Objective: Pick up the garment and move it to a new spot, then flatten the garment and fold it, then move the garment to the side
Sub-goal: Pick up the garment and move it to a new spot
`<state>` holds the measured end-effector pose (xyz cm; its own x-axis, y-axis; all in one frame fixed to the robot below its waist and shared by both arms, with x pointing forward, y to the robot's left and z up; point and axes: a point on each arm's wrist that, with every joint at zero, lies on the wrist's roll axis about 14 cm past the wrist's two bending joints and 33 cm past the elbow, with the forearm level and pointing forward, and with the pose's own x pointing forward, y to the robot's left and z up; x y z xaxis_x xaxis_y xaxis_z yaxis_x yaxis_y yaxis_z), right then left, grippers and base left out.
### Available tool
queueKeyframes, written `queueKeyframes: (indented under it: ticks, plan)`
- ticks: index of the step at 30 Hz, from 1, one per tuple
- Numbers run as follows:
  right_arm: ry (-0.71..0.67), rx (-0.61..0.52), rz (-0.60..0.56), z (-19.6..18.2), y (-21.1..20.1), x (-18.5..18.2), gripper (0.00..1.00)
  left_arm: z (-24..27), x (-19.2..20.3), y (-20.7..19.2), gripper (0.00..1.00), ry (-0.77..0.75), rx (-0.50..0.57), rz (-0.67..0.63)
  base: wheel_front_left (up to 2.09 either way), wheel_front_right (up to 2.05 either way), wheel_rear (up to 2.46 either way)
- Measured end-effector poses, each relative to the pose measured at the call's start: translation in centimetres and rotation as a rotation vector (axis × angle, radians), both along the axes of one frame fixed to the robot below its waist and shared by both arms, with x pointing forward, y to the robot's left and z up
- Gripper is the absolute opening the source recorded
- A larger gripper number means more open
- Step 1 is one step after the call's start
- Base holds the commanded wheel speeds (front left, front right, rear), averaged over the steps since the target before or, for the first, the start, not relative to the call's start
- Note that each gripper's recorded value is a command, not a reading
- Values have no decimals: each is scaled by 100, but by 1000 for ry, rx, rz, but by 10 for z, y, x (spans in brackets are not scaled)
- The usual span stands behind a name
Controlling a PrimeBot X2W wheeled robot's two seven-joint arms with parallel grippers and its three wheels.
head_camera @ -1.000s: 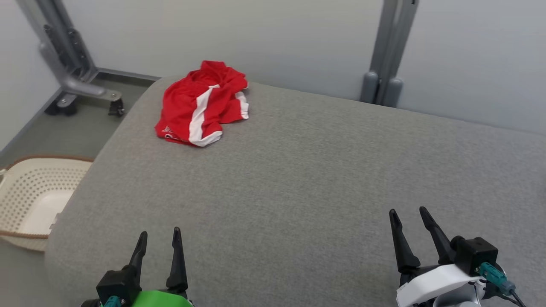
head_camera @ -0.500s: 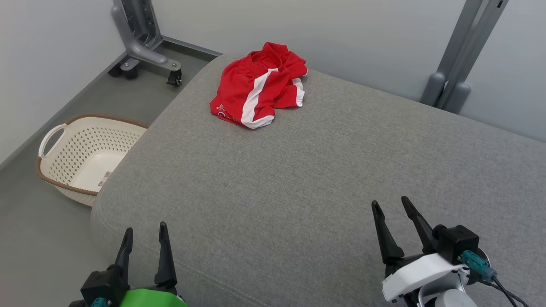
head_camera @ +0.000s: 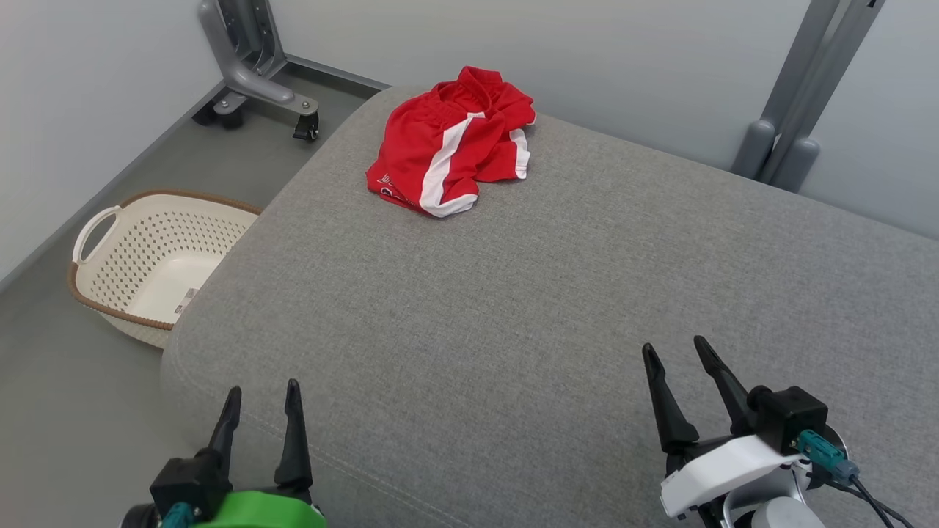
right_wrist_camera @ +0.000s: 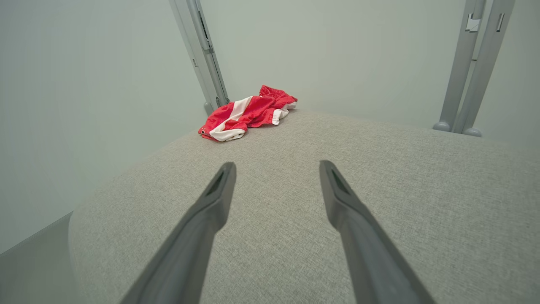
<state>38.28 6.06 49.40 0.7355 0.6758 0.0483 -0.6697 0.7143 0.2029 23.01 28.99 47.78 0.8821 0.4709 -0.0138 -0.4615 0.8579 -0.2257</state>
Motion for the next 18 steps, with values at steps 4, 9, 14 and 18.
queueKeyframes:
  ticks: [4, 9, 14, 18]
  plan:
    - [-11, -4, 8, 4, 2, 3, 100, 28, 21, 19, 100, -42, 94, -25, 0, 0, 0]
    - [-57, -5, 10, 19, 6, 17, 100, 94, 70, 44, 100, -130, 272, -88, 0, 0, 0]
    - [-93, -9, -14, 29, 1, 35, 100, 146, 132, 65, 100, -118, 379, -153, 0, 0, 0]
    - [-114, -3, -60, 36, -14, 49, 100, 163, 190, 68, 100, -40, 406, -219, 0, 0, 0]
